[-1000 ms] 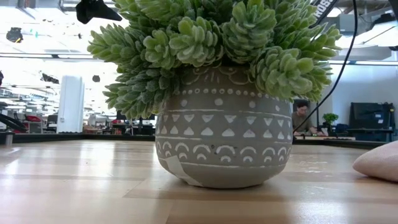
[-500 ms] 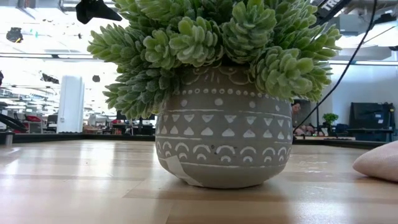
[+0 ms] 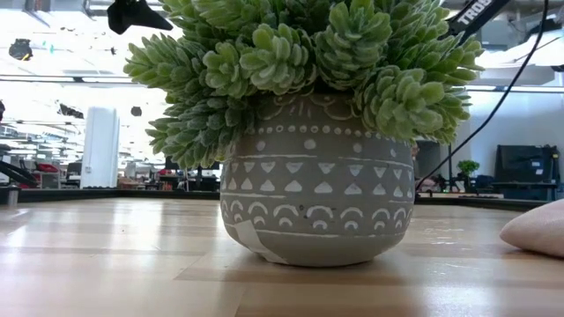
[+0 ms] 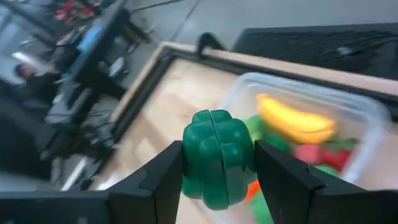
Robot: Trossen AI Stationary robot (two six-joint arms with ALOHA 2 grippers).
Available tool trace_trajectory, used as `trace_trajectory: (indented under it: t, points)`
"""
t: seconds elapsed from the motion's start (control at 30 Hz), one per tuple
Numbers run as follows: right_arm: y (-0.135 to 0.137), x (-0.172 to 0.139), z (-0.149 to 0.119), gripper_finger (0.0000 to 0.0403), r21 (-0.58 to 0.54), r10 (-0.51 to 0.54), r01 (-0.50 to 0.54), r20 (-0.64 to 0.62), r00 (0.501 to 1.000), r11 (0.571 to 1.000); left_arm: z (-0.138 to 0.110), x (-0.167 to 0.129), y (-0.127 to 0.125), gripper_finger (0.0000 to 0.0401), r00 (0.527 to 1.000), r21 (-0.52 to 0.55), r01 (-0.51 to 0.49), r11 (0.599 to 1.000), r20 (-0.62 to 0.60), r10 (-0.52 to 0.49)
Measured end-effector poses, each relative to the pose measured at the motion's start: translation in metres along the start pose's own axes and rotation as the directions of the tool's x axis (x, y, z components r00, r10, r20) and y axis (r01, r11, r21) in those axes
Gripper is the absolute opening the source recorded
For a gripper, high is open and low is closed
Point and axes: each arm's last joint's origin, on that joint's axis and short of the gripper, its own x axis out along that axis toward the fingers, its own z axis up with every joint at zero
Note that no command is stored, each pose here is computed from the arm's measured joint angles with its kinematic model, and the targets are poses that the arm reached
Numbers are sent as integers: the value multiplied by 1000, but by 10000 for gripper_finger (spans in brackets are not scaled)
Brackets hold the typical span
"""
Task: Pick and placing Produce into tupperware
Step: Put the bell pepper into the transparent bin
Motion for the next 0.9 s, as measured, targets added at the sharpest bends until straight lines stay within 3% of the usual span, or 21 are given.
trace_trajectory:
  t: [0.4, 0.9]
  points:
    - [-15, 10, -1, 184, -67, -137, 141, 65, 988, 988, -1, 17, -4, 284, 999, 9, -31, 999, -44, 31]
    - [-28, 55, -21, 188, -86, -163, 158, -52, 985, 984, -2, 33, -15, 284, 998, -8, -4, 1000, -60, 3]
